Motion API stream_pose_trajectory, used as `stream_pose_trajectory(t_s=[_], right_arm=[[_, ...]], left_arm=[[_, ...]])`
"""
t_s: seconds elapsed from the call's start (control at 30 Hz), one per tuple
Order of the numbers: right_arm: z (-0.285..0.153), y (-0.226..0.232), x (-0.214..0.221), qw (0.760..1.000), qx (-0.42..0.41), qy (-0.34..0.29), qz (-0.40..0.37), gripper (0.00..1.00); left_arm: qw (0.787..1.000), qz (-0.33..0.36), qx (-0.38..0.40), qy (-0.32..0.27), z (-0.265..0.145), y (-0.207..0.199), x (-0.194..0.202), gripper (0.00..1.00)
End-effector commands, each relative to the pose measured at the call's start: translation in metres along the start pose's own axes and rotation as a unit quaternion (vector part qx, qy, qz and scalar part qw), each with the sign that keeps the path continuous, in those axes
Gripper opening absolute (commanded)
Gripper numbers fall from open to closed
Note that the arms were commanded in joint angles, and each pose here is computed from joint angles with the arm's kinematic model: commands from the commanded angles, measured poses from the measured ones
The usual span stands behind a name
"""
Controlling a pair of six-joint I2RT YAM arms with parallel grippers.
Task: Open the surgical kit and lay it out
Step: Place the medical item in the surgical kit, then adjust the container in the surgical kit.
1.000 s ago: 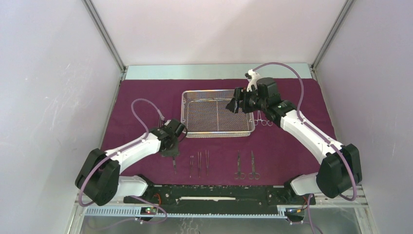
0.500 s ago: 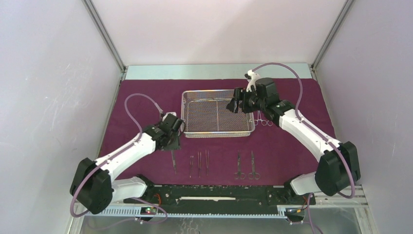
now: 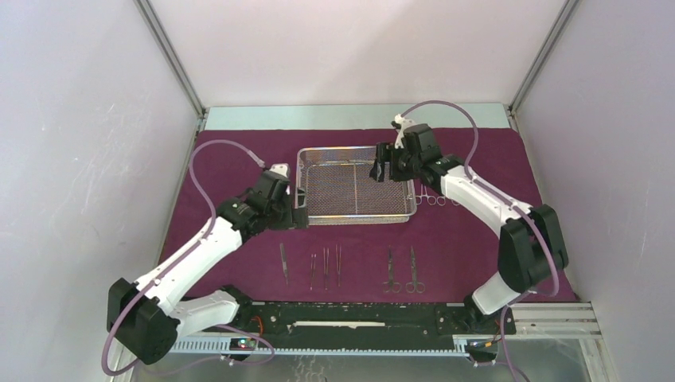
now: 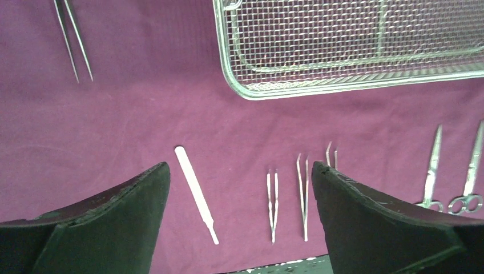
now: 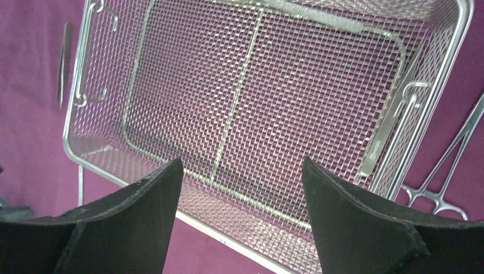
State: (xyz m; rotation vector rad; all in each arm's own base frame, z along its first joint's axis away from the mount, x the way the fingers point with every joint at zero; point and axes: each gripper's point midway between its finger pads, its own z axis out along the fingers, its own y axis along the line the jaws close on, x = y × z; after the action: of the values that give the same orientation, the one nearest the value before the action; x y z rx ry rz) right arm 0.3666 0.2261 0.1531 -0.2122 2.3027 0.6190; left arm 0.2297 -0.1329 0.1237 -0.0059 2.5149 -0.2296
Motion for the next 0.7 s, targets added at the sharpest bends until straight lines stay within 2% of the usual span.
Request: stream_pose_trajectory(t_s=[0.0,0.27,0.43,0.67], right_arm=[[0.009,-0.004,-0.033,0.998,0.027,-0.031,-0.038,0.85],[0.038,-0.016,-0.041,0.996,0.059,-0.013,-0.058,0.85],[0.048,-0.021,-0.035,0.995,0.079,0.012,-0.053,0.84],[0.057,-0.042,-0.013,0.983,0.173,0.053,-0.032,0.83]], left_arm=[[0.997,-0.003,0.053,-0.054,-0.018,-0.019,-0.038,1.00],[0.992,-0.062,0.088,-0.071,-0.013,-0.026,-0.064,1.00],[0.985,-0.105,0.123,-0.053,-0.001,-0.032,-0.070,1.00],[0.985,-0.110,0.128,-0.035,0.011,-0.034,-0.064,1.00]])
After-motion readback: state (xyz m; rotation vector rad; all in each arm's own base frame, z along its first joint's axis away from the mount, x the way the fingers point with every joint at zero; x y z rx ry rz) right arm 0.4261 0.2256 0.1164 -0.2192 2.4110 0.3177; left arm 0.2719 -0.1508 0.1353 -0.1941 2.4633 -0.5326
